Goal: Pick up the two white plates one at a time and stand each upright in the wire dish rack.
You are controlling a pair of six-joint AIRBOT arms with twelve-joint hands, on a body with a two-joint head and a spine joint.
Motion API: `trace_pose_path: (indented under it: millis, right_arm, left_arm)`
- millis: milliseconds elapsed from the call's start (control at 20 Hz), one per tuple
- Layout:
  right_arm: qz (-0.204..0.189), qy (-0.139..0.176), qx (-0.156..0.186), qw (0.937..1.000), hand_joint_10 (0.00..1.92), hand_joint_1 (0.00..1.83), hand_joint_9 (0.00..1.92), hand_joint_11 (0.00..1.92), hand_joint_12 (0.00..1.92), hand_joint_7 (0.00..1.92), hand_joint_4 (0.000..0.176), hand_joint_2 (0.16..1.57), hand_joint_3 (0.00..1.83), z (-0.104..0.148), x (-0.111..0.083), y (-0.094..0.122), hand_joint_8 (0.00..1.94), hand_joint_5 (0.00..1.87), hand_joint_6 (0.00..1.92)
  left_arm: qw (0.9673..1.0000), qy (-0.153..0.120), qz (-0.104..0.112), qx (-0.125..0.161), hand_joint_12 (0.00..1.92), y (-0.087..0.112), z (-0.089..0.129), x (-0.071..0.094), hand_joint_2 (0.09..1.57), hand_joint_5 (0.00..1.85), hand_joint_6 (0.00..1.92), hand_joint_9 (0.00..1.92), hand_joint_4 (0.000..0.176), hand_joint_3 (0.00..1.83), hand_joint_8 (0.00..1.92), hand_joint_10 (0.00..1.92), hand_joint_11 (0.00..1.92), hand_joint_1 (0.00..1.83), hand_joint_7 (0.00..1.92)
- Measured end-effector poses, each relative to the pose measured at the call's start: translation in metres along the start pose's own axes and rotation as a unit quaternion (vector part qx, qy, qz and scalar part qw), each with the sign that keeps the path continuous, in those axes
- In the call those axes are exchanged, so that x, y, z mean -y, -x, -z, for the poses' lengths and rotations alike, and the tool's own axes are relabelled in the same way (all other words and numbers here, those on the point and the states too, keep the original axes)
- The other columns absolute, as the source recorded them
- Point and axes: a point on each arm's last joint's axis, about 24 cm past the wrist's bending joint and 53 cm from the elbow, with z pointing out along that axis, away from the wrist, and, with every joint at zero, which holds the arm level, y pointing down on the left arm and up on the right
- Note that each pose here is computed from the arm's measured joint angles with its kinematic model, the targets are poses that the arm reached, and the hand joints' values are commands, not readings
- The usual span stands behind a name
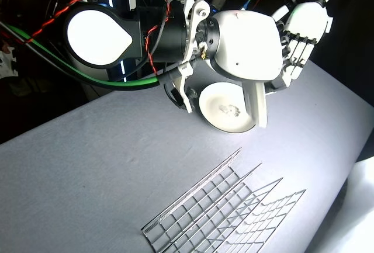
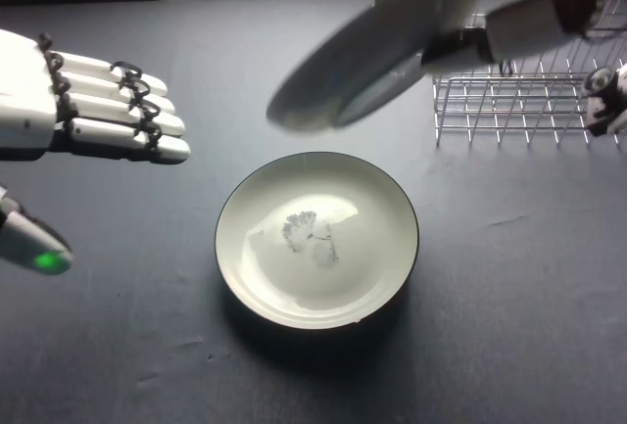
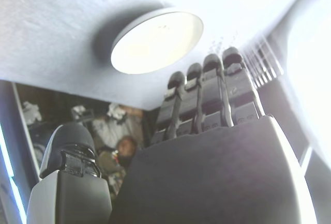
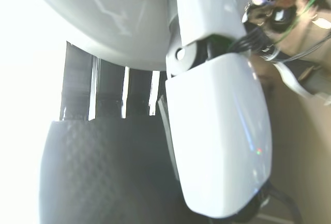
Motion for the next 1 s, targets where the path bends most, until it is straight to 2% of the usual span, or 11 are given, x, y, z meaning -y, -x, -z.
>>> trace_pose_path:
  millis: [200,300,350,400,450,600,700,1000]
  right_arm:
    - [-0.049,-0.010,0.029,0.9983,0.83,1.50,1.05,0.74,1.49,1.13,0.000,1.06,0.00,0.004,0.002,0.021,0.69,1.05,0.85]
    - [-0.075,-0.022,0.040,0.9961,0.81,1.50,1.08,0.77,1.48,1.15,0.000,1.05,0.00,0.007,0.008,0.028,0.64,1.08,0.79]
    - [-0.088,-0.023,0.047,0.9947,0.91,1.42,1.05,0.80,1.17,1.15,0.000,1.05,0.00,0.009,0.008,0.033,0.67,1.09,0.80]
    - [-0.096,-0.026,0.054,0.9936,0.86,1.48,1.08,0.74,1.42,1.15,0.000,1.06,0.00,0.011,0.009,0.038,0.65,1.09,0.77]
    - [-0.107,-0.027,0.060,0.9921,0.85,1.49,1.09,0.73,1.47,1.15,0.000,1.06,0.00,0.013,0.011,0.042,0.64,1.08,0.77]
    - [-0.121,-0.037,0.070,0.9895,0.83,1.50,1.11,0.73,1.48,1.17,0.000,1.05,0.00,0.018,0.018,0.050,0.60,1.07,0.76]
    - [-0.121,-0.043,0.078,0.9887,0.84,1.50,1.10,0.73,1.49,1.13,0.000,1.06,0.00,0.020,0.023,0.057,0.66,1.07,0.77]
    - [-0.109,-0.078,0.122,0.9834,0.72,1.50,1.17,0.77,1.44,1.22,0.000,1.04,0.00,0.037,0.058,0.102,0.49,1.09,0.74]
  left_arm:
    - [0.9996,0.020,0.004,0.018,0.00,0.011,-0.004,-0.013,1.12,0.00,0.00,0.00,0.000,0.00,0.00,0.00,0.00,0.00,0.00]
    - [0.9994,0.029,0.000,0.017,0.00,0.011,-0.004,-0.017,1.13,0.00,0.00,0.00,0.000,0.00,0.00,0.00,0.00,0.00,0.00]
    - [0.9995,0.028,-0.002,0.017,0.00,0.011,-0.004,-0.017,1.14,0.00,0.00,0.00,0.000,0.01,0.00,0.00,0.00,0.00,0.00]
    - [0.9995,0.028,-0.002,0.016,0.00,0.010,-0.004,-0.017,1.14,0.00,0.00,0.00,0.000,0.01,0.00,0.00,0.00,0.00,0.00]
    - [0.9994,0.029,-0.002,0.016,0.00,0.010,-0.005,-0.017,1.13,0.00,0.00,0.00,0.000,0.00,0.00,0.00,0.00,0.00,0.00]
    - [0.9995,0.028,-0.003,0.016,0.00,0.010,-0.006,-0.016,1.15,0.00,0.00,0.00,0.000,0.01,0.00,0.00,0.00,0.00,0.00]
    - [0.9995,0.027,-0.004,0.017,0.00,0.010,-0.008,-0.014,1.13,0.00,0.00,0.00,0.000,0.00,0.00,0.00,0.00,0.00,0.00]
    - [0.9990,0.040,-0.004,0.021,0.00,0.012,-0.011,-0.018,1.13,0.00,0.00,0.00,0.000,0.00,0.00,0.00,0.00,0.00,0.00]
